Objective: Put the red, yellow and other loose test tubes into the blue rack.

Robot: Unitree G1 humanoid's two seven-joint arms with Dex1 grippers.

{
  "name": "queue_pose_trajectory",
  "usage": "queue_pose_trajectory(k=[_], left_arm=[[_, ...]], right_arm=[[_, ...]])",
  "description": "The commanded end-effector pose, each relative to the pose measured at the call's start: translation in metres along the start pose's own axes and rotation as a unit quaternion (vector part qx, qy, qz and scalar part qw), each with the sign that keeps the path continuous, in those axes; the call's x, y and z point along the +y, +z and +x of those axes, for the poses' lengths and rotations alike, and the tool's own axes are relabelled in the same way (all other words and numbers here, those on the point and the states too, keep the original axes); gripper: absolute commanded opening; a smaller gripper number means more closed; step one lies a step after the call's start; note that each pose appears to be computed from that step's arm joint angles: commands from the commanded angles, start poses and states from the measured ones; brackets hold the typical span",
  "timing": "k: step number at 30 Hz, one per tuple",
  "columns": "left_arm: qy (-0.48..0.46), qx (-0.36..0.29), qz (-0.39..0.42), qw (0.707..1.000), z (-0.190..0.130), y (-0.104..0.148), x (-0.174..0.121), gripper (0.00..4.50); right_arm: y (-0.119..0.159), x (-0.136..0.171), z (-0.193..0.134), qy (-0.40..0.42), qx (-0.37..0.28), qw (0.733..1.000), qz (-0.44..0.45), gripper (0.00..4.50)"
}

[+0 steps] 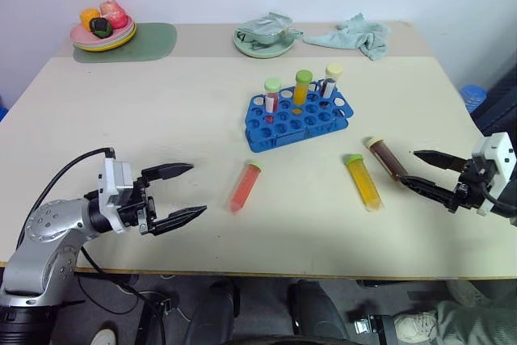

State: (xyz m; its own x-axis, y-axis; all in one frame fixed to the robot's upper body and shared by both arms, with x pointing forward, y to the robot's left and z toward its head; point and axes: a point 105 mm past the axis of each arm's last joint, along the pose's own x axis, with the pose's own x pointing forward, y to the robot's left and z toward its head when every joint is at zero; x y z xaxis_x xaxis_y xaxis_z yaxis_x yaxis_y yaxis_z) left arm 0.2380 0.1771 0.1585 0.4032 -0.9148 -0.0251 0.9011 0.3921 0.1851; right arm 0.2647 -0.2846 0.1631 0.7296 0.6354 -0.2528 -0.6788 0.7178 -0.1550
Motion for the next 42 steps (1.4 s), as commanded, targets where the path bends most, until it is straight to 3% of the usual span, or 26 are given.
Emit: queue_pose_trajectory(k=[1,12,17,27,34,42], left_arm=[[0.003,-0.007,0.02,1.0,0.001,0.013,0.002,4.46],[-0.039,-0.006,0.022,0.999,0.005,0.016,-0.008,4.46],[-0.08,0.006,0.039,0.996,0.008,0.013,-0.015,4.46],[-0.098,-0.012,0.049,0.994,0.023,0.018,-0.017,4.46],[-0.099,-0.014,0.048,0.994,0.025,0.017,-0.021,4.46],[-0.096,-0.014,0.04,0.994,0.025,0.015,-0.027,4.46]], right_arm=[[0.015,0.001,-0.001,-0.001,-0.019,1.0,-0.021,3.62],[0.018,-0.002,0.006,-0.009,-0.007,1.0,-0.024,3.62],[0.012,-0.013,0.012,-0.068,0.073,0.995,0.015,3.62],[0.027,-0.052,0.053,-0.152,0.156,0.969,0.12,3.62],[0.017,-0.052,0.071,-0.128,0.211,0.959,0.138,3.62],[0.008,-0.051,0.085,-0.111,0.23,0.958,0.134,3.62]])
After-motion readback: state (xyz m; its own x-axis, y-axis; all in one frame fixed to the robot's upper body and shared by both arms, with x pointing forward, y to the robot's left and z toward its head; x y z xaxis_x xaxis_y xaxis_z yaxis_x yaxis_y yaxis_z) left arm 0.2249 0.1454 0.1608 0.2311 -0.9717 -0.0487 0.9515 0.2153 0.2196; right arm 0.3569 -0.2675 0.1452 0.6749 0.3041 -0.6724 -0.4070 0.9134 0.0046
